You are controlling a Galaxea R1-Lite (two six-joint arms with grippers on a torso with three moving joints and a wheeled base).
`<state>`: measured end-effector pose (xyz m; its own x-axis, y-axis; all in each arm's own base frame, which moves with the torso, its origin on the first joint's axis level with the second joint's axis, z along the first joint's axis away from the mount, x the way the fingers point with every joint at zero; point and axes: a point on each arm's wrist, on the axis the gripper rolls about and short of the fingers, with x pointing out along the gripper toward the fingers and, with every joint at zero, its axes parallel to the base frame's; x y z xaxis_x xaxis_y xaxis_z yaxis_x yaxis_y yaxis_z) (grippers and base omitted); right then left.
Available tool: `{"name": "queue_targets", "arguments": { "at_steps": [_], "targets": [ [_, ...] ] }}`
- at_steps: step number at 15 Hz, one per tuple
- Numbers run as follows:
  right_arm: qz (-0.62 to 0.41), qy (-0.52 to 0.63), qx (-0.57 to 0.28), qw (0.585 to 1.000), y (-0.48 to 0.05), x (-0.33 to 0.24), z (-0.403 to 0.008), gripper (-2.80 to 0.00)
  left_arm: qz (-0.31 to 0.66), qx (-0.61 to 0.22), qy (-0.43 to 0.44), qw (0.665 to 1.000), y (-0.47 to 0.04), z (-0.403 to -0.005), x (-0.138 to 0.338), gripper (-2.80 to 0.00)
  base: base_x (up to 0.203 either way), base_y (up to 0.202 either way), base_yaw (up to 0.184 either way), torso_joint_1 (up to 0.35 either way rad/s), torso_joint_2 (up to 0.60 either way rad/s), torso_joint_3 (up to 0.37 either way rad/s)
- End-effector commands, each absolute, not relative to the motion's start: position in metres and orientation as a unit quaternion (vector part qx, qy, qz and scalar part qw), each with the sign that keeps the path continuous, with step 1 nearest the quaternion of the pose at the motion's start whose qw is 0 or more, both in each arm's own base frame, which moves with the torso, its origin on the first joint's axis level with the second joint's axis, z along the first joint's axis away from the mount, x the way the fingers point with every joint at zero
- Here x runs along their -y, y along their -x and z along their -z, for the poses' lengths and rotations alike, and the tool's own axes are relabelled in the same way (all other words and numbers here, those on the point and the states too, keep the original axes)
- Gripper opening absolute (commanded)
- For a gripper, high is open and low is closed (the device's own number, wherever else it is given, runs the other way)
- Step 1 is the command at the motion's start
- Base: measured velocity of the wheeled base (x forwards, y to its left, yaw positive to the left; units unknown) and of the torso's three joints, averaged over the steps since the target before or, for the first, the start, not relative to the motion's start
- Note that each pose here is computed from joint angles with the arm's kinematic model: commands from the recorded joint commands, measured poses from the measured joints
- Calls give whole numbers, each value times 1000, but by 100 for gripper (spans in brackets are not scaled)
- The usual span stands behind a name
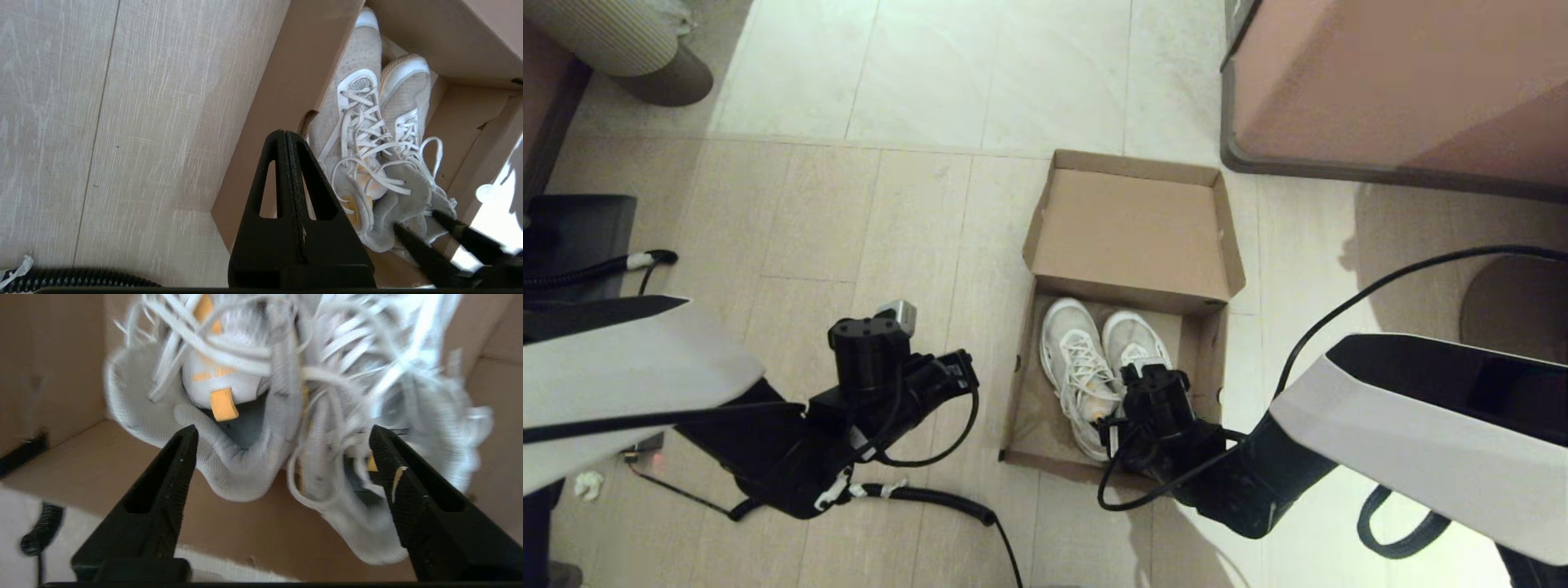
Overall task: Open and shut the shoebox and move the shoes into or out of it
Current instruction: Put the shoes out of the shoe box
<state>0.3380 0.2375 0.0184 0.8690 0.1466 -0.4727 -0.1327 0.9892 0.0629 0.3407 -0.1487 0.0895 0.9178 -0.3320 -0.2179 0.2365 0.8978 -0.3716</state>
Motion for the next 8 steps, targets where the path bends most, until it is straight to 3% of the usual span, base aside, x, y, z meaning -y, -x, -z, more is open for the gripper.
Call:
{"name": "queue_targets", "arguments": {
  "at_steps": [1,8],
  "targets": [
    [-66,-5,-261,963,-344,-241,4,0,148,-133,174,964,-340,-93,148,-280,0,0,0,0,0,0],
    [-53,-17,-248,967,-372,-244,18,0,149,-125,178,965,-337,-101,146,-280,0,0,0,0,0,0]
  ]
}}
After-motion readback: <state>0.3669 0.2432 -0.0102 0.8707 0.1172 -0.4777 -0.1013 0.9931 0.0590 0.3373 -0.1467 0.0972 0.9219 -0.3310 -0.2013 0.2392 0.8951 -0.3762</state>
